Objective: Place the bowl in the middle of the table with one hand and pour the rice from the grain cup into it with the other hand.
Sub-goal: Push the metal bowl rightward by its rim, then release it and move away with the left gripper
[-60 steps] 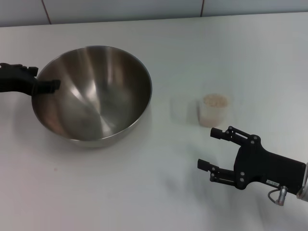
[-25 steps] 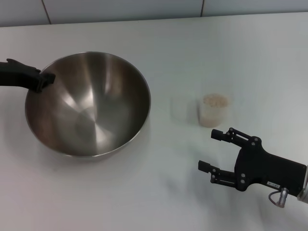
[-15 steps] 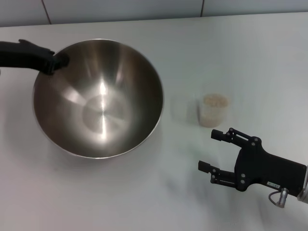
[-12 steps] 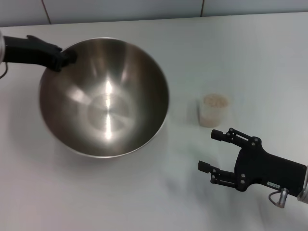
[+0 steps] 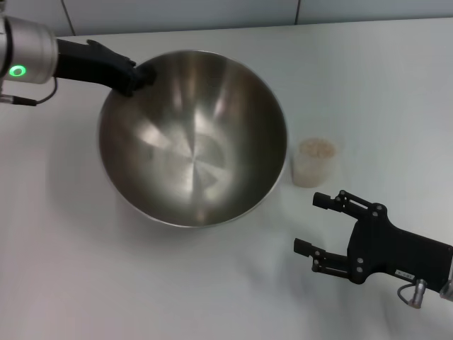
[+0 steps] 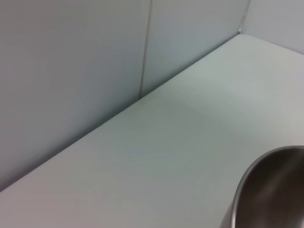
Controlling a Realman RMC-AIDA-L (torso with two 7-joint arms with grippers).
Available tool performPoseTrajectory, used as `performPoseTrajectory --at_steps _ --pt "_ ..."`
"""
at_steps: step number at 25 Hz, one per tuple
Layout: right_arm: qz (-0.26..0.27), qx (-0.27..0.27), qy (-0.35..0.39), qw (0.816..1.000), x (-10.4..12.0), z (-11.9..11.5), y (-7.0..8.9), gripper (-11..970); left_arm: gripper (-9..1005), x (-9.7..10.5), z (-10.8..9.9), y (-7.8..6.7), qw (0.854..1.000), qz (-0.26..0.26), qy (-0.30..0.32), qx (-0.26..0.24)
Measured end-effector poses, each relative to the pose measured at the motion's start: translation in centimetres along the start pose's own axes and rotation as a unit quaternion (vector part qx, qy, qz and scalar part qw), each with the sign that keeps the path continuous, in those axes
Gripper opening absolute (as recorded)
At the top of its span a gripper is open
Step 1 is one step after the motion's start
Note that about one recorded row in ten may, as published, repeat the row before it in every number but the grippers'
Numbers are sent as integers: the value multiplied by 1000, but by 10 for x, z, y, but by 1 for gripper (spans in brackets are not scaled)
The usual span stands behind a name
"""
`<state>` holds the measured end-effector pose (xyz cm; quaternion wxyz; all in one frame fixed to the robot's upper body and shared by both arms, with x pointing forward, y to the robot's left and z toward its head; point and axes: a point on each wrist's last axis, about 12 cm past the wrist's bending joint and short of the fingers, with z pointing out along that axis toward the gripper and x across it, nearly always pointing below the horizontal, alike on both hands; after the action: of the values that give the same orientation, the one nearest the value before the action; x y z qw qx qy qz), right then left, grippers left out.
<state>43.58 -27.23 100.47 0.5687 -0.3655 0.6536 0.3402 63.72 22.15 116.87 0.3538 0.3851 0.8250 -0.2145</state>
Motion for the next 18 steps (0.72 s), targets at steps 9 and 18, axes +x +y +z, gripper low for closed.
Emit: performPoseTrajectory --at_steps 9,18 --pt "1 5 2 1000 1 -3 0 813 33 -5 20 -6 1000 19 14 -3" --pt "3 9 0 1000 1 -3 0 813 34 -5 21 -5 1000 18 13 -4"
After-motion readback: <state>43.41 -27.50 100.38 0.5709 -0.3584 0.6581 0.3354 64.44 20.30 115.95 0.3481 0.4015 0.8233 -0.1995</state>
